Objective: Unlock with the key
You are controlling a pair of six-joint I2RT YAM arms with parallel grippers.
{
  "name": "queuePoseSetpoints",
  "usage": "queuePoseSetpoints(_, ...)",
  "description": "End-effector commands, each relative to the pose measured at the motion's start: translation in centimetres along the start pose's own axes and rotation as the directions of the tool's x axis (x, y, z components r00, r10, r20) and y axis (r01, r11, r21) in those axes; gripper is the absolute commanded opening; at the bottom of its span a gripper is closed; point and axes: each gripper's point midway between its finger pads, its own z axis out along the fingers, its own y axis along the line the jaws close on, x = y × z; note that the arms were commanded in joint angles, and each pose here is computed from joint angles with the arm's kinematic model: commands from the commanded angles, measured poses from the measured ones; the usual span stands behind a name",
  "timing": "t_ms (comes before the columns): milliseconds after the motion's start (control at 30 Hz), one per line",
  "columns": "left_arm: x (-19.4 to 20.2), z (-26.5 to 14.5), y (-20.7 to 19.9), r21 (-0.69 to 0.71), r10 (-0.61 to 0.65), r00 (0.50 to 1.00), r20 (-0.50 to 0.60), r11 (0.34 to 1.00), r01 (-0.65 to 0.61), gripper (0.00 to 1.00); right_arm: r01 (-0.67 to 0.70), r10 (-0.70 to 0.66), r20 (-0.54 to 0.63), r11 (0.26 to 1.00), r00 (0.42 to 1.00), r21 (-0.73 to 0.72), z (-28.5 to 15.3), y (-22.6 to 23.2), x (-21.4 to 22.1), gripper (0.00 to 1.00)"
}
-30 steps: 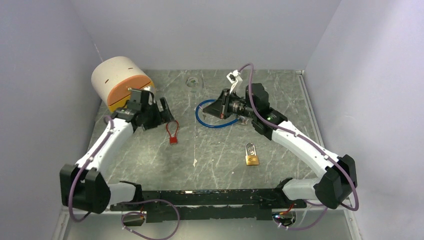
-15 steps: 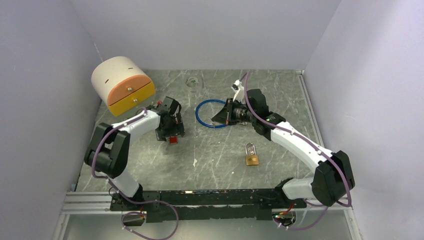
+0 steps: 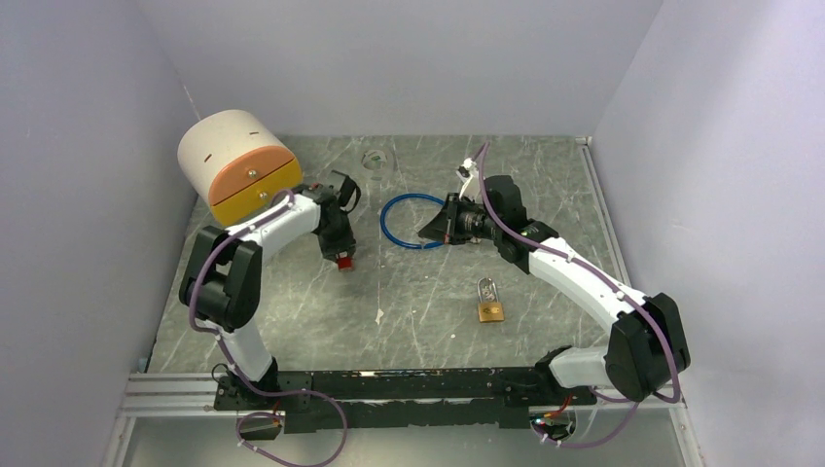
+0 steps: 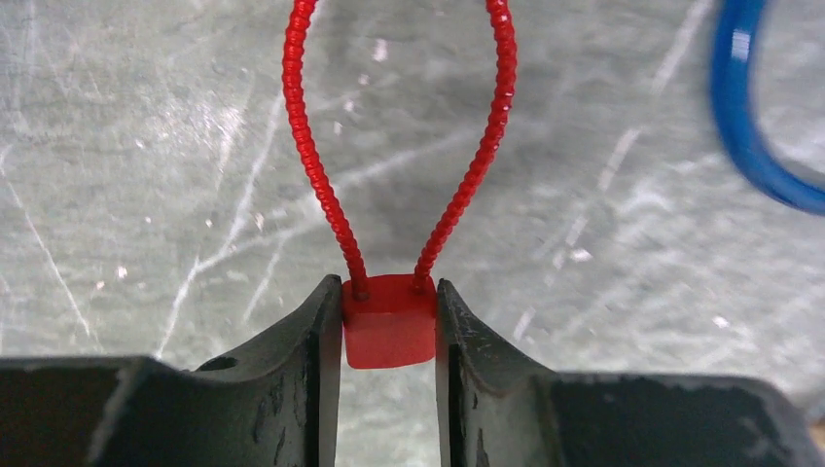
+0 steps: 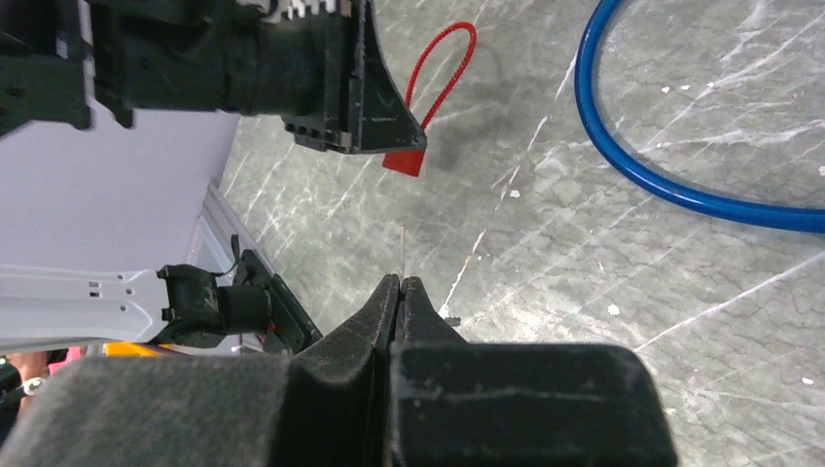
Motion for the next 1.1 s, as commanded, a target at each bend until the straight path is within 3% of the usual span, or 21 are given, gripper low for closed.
queuePoseSetpoints(0,0.2,-4.5,-1.7,0.048,0.039,0.994,-0.099,0.998,-0.034,0.05,0.030,-0.027,0.052,0.998,0.998,-0.063,-0.7,1.8,-1.6,0.00)
queuePoseSetpoints(167,1.4,-7.8,-2.5,0.088,0.075,0.972,-0.222,0.995,-0.057,0.05,0.028,-0.024,0.049,0.996,0.998,-0.089,-0.8,2.4,-1.8,0.00)
queuePoseSetpoints(400,2.7,-9.9,-4.7,0.216,0.047,0.955,-0.293,0.976,0.018,0.05,0.019,-0.017,0.021,0.992,1.000,-0.125,-0.5,2.7,-1.2,0.00)
queuePoseSetpoints(767,4.4,-10.2,-6.5,0.299,-0.040,0.910,-0.413,0.938,0.177,0.02,0.010,-0.008,0.010,0.988,1.000,-0.153,-0.2,2.8,-0.8,0.00)
queuePoseSetpoints(1067,4.6,-10.5,-6.7,0.298,-0.052,0.900,-0.432,0.934,0.196,0.03,0.006,-0.006,0.000,0.987,1.000,-0.159,-0.2,2.8,-0.4,0.00)
